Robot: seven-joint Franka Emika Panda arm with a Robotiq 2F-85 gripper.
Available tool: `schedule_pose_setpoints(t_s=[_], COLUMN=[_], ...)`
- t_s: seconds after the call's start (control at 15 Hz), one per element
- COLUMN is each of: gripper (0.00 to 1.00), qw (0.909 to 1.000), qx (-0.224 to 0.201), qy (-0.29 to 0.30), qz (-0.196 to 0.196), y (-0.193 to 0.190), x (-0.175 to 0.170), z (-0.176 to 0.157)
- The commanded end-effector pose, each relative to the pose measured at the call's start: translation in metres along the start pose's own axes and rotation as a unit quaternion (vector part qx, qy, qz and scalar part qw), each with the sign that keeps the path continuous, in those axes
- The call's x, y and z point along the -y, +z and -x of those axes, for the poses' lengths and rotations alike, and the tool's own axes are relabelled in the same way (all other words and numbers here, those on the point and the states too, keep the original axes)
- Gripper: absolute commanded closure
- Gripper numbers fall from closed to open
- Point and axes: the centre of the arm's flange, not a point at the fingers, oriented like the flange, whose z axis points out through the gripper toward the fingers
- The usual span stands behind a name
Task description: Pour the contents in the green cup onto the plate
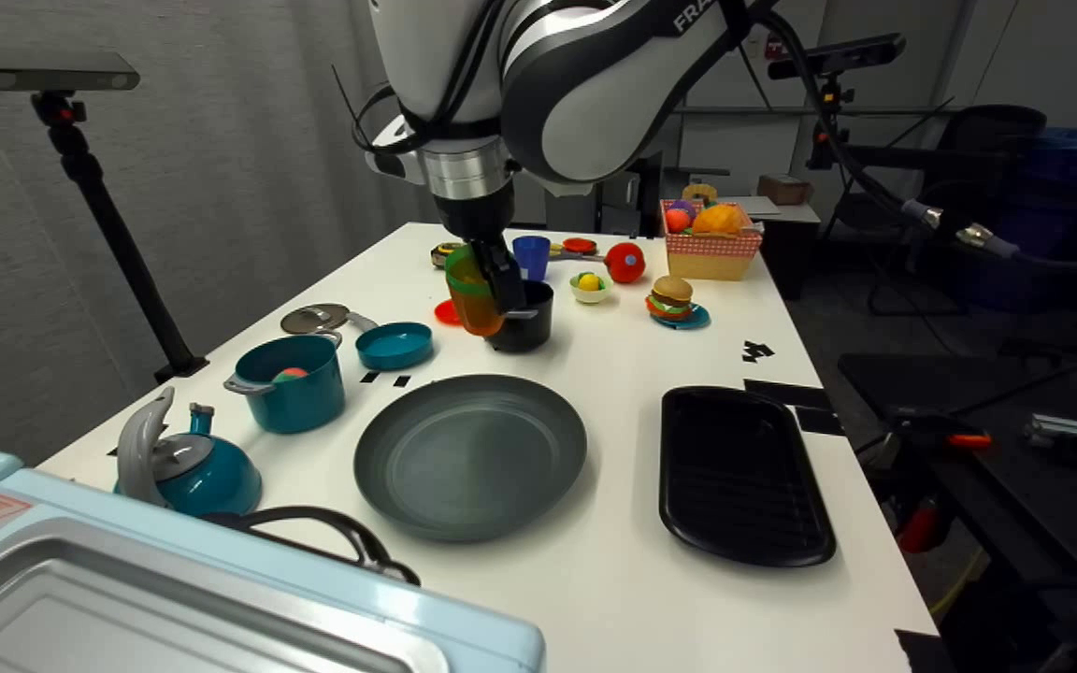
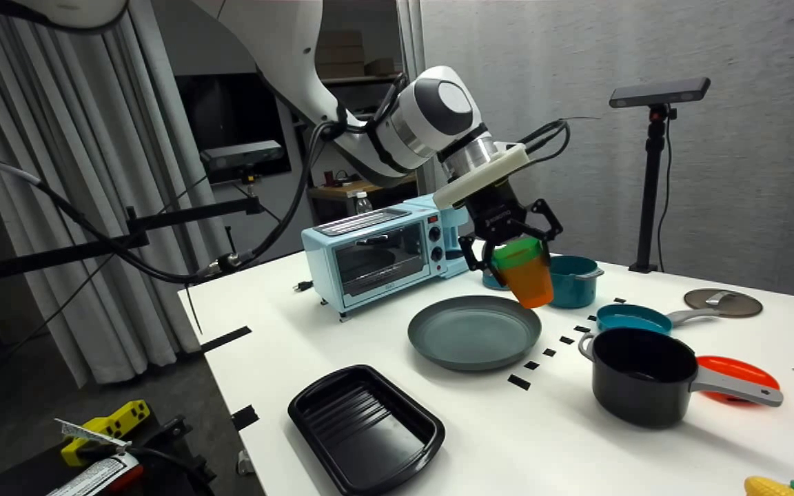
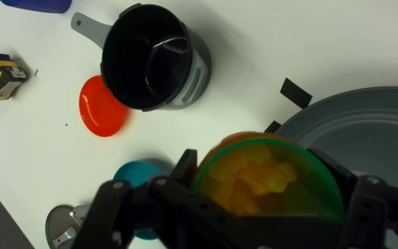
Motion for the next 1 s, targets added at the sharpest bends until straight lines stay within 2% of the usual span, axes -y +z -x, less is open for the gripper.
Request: schedule_pose_setpoints(t_s=[0.0,0.13,0.33,0.73,0.93], gripper=[0.44,0.44,0.44,0.44,0.44], qw=[0.9965,0.9922,0.9806,0.9511,0.9309], qx=[0.042,0.059,0.091,0.128,0.141], qy=[-0.051,-0.079,-0.127,-0.192,-0.226], qz=[0.052,0.076,0.118,0.205,0.249], y=[-0.015,-0.019,-0.025,-0.039,-0.037], x=[0.005,0.014,0.025,0.044,0.060], z=[-0.014,-0.015,-0.013,-0.016,-0.018])
